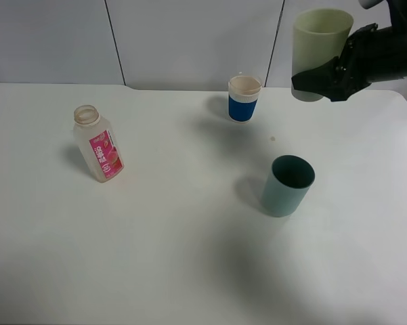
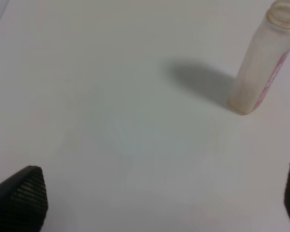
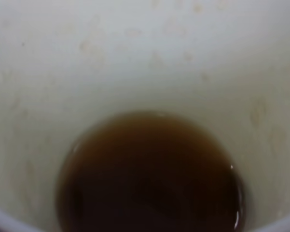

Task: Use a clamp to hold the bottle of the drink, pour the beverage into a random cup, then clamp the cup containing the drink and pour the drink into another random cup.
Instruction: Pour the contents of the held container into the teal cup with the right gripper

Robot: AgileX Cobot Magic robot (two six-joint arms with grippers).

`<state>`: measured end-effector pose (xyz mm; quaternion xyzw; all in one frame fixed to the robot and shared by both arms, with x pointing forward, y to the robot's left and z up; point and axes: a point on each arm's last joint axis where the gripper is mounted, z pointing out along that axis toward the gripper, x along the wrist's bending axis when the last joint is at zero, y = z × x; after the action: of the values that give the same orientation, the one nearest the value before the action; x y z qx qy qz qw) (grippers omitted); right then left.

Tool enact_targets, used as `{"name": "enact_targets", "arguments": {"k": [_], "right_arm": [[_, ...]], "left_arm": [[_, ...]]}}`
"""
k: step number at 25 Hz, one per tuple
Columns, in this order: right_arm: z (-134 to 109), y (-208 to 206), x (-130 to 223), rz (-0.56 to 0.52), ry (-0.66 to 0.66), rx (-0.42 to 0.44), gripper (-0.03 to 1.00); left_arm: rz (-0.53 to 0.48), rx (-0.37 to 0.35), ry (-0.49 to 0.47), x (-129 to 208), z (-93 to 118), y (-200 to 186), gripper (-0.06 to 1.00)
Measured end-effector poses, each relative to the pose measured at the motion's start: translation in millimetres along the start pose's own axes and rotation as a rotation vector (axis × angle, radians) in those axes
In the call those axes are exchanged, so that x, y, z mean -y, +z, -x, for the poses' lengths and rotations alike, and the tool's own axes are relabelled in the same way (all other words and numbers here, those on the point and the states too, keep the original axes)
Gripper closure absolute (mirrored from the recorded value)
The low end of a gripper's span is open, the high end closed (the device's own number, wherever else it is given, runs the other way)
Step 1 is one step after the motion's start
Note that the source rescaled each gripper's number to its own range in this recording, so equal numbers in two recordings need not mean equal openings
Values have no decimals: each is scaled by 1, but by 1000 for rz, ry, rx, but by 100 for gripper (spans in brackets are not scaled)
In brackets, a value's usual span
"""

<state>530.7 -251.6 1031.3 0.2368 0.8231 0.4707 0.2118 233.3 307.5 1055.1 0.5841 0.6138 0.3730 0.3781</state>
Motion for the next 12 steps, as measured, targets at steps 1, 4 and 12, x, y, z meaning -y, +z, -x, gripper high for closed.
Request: {"name": "enact_targets", "arguments": {"k": [1, 4, 12], "right_arm": [[-4, -4, 1, -2, 1, 7, 97], [-17, -13, 5, -7, 3, 16, 97], [-33, -30, 9, -12, -6, 71, 97]], "left_arm": [[1, 0, 0, 0, 0, 0, -6], [1, 0, 0, 0, 0, 0, -6], [1, 0, 0, 0, 0, 0, -6]]}}
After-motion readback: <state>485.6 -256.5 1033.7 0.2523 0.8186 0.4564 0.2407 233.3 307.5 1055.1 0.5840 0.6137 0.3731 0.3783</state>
